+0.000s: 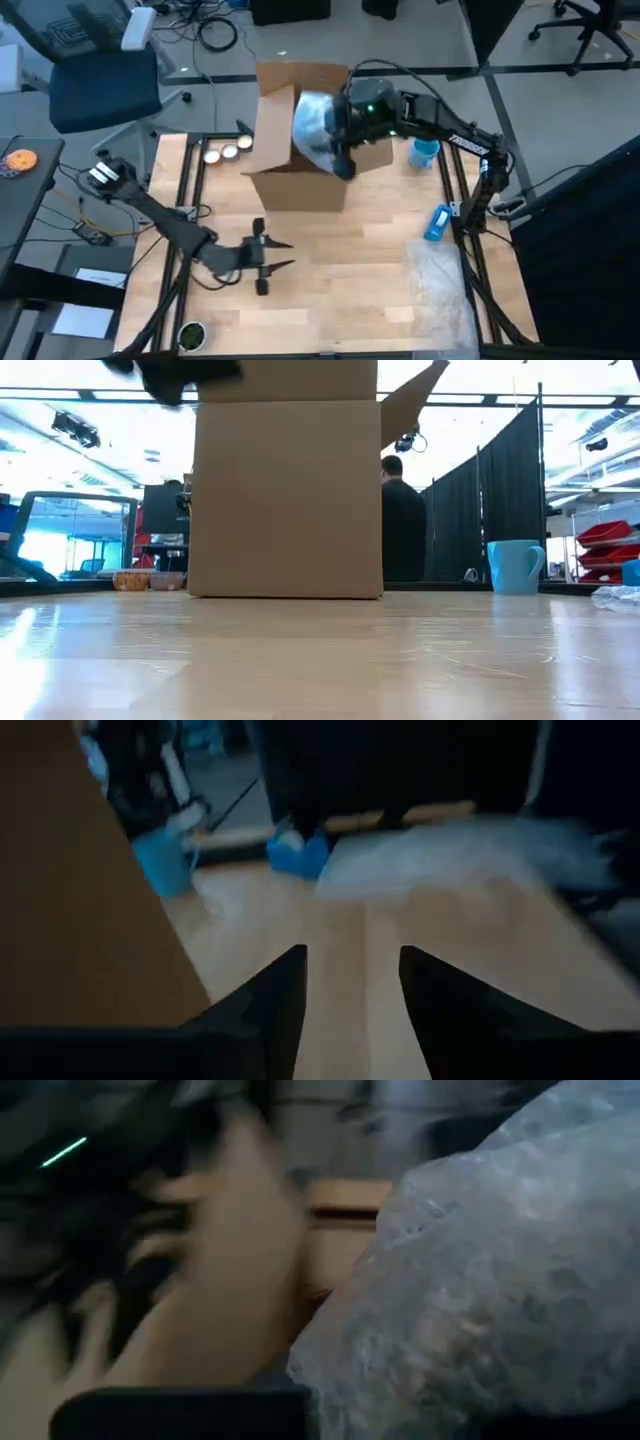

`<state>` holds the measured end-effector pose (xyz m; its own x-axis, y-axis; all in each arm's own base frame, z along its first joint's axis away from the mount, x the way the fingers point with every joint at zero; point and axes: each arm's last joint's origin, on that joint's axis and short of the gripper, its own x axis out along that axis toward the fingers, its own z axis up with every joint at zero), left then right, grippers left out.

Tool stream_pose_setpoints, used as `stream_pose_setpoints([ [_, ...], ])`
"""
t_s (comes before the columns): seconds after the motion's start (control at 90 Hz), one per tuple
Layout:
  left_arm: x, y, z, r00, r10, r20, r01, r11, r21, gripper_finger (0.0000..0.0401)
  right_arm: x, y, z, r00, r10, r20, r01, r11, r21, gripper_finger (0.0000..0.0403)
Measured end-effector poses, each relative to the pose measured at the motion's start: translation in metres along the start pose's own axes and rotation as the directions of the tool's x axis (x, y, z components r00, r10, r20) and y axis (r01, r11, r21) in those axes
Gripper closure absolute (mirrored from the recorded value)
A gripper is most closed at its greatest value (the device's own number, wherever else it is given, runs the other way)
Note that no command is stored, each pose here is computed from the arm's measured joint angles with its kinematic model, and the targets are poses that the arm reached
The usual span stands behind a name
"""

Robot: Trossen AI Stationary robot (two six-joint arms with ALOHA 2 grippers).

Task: Wrap mug
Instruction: Put the wrapped brown cup into the cardboard box

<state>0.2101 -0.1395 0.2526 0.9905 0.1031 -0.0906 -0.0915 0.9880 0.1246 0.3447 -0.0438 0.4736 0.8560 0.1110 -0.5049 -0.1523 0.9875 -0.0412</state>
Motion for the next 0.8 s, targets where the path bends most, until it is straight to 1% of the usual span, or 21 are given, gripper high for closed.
stream_pose_setpoints([
  [0.044, -0.008, -0.001, 0.011, 0.998, -0.011, 0.061, 0.01, 1.0, 0.015, 0.0254, 0.001, 0.007, -0.002, 0.998, 0.054, -0.03, -0.054, 0.999, -0.003, 0.038],
  [0.111, -0.022, -0.003, 0.029, 0.982, -0.032, 0.186, 0.024, 0.999, 0.045, 0.0254, 0.003, 0.017, -0.006, 0.993, 0.081, -0.086, -0.083, 0.996, -0.015, 0.038],
  [0.167, -0.035, -0.004, 0.046, 0.949, -0.068, 0.309, 0.038, 0.994, 0.101, 0.0254, 0.004, 0.023, -0.01, 0.987, 0.08, -0.137, -0.084, 0.996, -0.028, 0.038],
  [0.222, -0.047, -0.004, 0.059, 0.903, -0.086, 0.421, 0.021, 0.987, 0.157, 0.0254, 0.007, 0.026, -0.014, 0.981, 0.056, -0.185, -0.064, 0.997, -0.037, 0.038],
  [0.267, -0.057, 0.001, 0.07, 0.865, -0.06, 0.498, -0.023, 0.987, 0.158, 0.0254, 0.01, 0.028, -0.018, 0.975, 0.045, -0.216, -0.055, 0.998, -0.038, 0.038],
  [0.311, -0.065, 0.009, 0.079, 0.832, -0.005, 0.555, -0.072, 0.991, 0.117, 0.0254, 0.013, 0.029, -0.021, 0.969, 0.037, -0.244, -0.048, 0.998, -0.039, 0.038],
  [0.333, -0.068, 0.014, 0.083, 0.823, 0.029, 0.567, -0.097, 0.991, 0.091, 0.0254, 0.015, 0.03, -0.023, 0.966, 0.035, -0.254, -0.047, 0.998, -0.04, 0.038],
  [0.378, -0.072, 0.023, 0.093, 0.824, 0.114, 0.554, -0.159, 0.987, 0.033, 0.0254, 0.018, 0.032, -0.025, 0.964, 0.039, -0.263, -0.053, 0.998, -0.045, 0.0381],
  [0.422, -0.072, 0.033, 0.101, 0.837, 0.199, 0.509, -0.229, 0.973, -0.005, 0.0254, 0.02, 0.034, -0.027, 0.961, 0.048, -0.272, -0.064, 0.997, -0.05, 0.0381],
  [0.467, -0.068, 0.041, 0.108, 0.851, 0.276, 0.446, -0.302, 0.953, -0.013, 0.0254, 0.021, 0.036, -0.028, 0.959, 0.055, -0.278, -0.074, 0.996, -0.057, 0.0381],
  [0.511, -0.063, 0.046, 0.114, 0.862, 0.331, 0.384, -0.358, 0.934, -0.001, 0.0254, 0.024, 0.037, -0.029, 0.957, 0.064, -0.283, -0.084, 0.995, -0.061, 0.0381],
  [0.589, -0.054, 0.051, 0.123, 0.874, 0.391, 0.287, -0.423, 0.905, 0.055, 0.0254, 0.026, 0.036, -0.028, 0.96, 0.06, -0.273, -0.081, 0.995, -0.066, 0.0381],
  [0.656, -0.048, 0.057, 0.133, 0.872, 0.431, 0.231, -0.455, 0.888, 0.063, 0.0254, 0.027, 0.031, -0.027, 0.967, 0.027, -0.253, -0.047, 0.996, -0.072, 0.0381],
  [0.722, -0.043, 0.066, 0.141, 0.863, 0.471, 0.184, -0.487, 0.872, 0.049, 0.0254, 0.028, 0.025, -0.025, 0.973, 0.003, -0.231, -0.022, 0.997, -0.079, 0.0381],
  [0.8, -0.038, 0.078, 0.146, 0.835, 0.535, 0.128, -0.545, 0.837, 0.056, 0.0254, 0.027, 0.019, -0.025, 0.976, -0.001, -0.218, -0.015, 0.997, -0.073, 0.0381],
])
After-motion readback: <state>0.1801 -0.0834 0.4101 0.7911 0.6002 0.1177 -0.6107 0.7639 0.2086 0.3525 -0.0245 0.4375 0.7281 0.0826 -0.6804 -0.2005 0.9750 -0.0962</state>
